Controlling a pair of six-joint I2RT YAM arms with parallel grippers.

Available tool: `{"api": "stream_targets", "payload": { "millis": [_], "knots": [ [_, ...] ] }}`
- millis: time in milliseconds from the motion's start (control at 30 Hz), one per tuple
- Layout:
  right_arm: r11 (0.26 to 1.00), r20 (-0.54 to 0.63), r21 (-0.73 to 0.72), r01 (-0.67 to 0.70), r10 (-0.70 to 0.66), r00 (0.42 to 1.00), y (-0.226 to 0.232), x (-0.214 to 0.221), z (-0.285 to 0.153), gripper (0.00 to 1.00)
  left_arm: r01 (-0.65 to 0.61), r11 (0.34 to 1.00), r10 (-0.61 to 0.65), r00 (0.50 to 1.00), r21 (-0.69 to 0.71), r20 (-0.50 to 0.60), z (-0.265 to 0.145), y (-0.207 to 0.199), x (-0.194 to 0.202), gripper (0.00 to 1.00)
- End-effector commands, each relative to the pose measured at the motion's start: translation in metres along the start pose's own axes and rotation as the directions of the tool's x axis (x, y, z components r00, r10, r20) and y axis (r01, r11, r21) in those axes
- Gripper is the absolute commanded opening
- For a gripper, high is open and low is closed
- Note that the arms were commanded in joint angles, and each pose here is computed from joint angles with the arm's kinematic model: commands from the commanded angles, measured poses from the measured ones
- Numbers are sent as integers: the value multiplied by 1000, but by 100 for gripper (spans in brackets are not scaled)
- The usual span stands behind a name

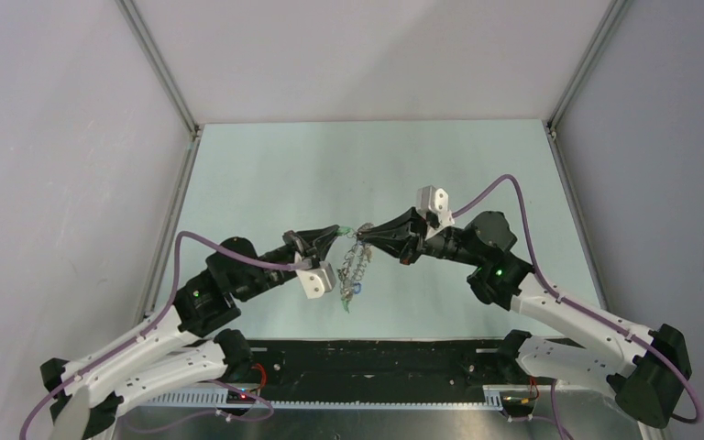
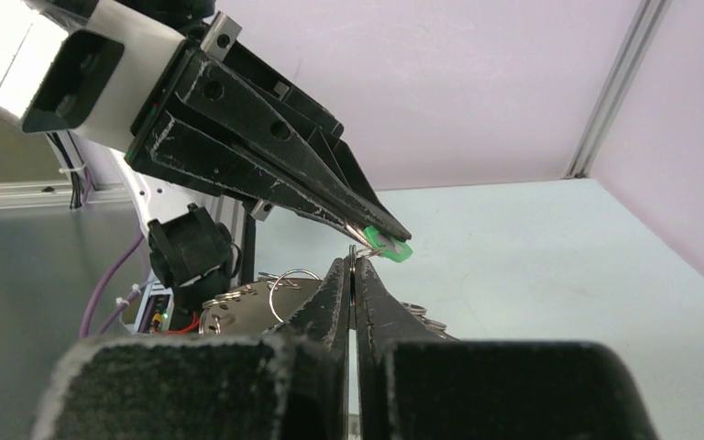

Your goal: Remove the keys from the keyring

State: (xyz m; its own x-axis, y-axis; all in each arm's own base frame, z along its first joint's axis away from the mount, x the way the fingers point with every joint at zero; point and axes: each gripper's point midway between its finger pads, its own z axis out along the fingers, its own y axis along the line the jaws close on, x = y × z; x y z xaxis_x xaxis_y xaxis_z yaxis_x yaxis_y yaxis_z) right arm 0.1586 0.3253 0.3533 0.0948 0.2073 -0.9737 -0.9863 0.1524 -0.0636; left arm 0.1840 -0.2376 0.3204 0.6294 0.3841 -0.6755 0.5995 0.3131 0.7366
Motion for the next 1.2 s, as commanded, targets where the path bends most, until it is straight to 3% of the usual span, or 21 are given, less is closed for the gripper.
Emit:
{"api": "stream_targets", "payload": {
  "millis": [0, 267, 533, 933, 1167],
  "knots": [
    [998, 164, -41, 52, -45, 985, 10, -54, 3, 0, -20, 999, 22, 999, -43, 42, 1, 15, -13, 0],
    [997, 173, -78, 7, 6, 985, 15, -56, 4, 0, -20, 999, 22, 999, -49, 37, 0, 16, -13, 0],
    [979, 31, -132, -154, 160, 987, 27, -23, 1, 0, -18, 995, 19, 1000, -94, 5, -5, 25, -9, 0],
    [900, -155, -177, -398, 374, 914, 49, 15, -1, 0, -19, 993, 20, 1000, -116, 4, -7, 29, -9, 0],
    [862, -206, -198, -466, 428, 880, 57, 27, 3, 0, -21, 992, 21, 1000, -127, 1, -9, 31, -8, 0]
  ]
}}
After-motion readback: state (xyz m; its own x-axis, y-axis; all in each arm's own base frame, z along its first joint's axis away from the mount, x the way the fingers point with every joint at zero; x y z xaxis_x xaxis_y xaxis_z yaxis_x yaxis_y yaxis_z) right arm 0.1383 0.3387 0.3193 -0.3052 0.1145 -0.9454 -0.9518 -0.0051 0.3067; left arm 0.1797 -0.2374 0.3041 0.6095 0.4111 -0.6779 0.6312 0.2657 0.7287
